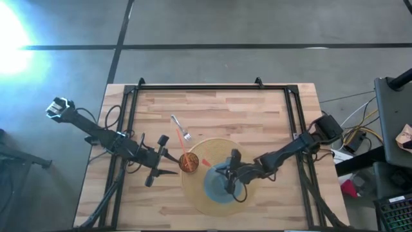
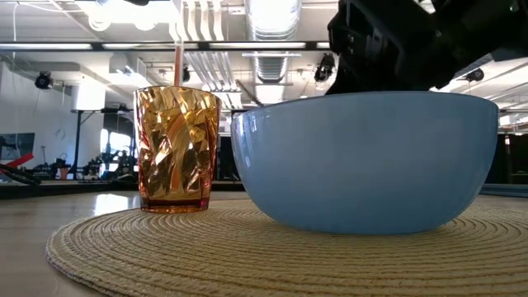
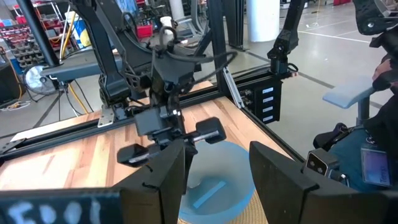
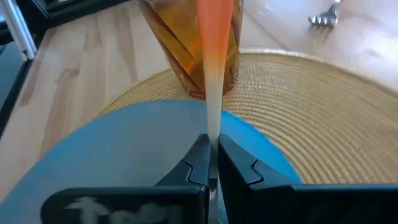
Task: Pick & Place Utensil
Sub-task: Put the orange spoon into the blue bowl on the brown mat
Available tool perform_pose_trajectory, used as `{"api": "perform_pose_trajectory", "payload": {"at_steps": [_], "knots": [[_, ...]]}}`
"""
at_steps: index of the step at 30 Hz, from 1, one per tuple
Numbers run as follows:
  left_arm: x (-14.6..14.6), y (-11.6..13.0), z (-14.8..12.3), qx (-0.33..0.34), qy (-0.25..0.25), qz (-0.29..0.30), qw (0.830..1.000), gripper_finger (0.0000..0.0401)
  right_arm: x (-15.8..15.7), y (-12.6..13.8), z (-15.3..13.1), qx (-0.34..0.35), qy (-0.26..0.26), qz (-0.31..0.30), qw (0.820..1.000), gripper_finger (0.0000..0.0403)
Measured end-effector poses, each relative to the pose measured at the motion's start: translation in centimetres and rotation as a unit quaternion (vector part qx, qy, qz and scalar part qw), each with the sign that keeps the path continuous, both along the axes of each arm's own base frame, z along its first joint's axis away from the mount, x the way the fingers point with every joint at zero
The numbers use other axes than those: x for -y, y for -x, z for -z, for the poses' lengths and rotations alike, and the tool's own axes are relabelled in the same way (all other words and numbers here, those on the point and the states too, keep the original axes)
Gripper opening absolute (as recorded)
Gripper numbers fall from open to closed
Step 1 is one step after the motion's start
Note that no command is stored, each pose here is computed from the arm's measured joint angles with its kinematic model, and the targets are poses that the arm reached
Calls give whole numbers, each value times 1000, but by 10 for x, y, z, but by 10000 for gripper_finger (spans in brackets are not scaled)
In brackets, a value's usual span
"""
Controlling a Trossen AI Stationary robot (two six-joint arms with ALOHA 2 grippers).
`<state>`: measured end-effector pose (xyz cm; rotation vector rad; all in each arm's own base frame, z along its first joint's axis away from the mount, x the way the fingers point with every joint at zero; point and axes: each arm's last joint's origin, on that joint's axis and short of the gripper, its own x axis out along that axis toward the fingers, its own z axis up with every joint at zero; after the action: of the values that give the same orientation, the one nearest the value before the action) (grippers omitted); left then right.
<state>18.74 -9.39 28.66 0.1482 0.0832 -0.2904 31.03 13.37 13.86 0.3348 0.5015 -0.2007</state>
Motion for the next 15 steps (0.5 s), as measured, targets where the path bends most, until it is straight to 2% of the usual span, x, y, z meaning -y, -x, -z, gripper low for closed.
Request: {"api": "perform_pose_trajectory", "payload": {"at_steps": [15], "knots": [[0,0,0,-1,-1,0,1000,175,-2,-7,4,-7,-1,6,1000,13]]}}
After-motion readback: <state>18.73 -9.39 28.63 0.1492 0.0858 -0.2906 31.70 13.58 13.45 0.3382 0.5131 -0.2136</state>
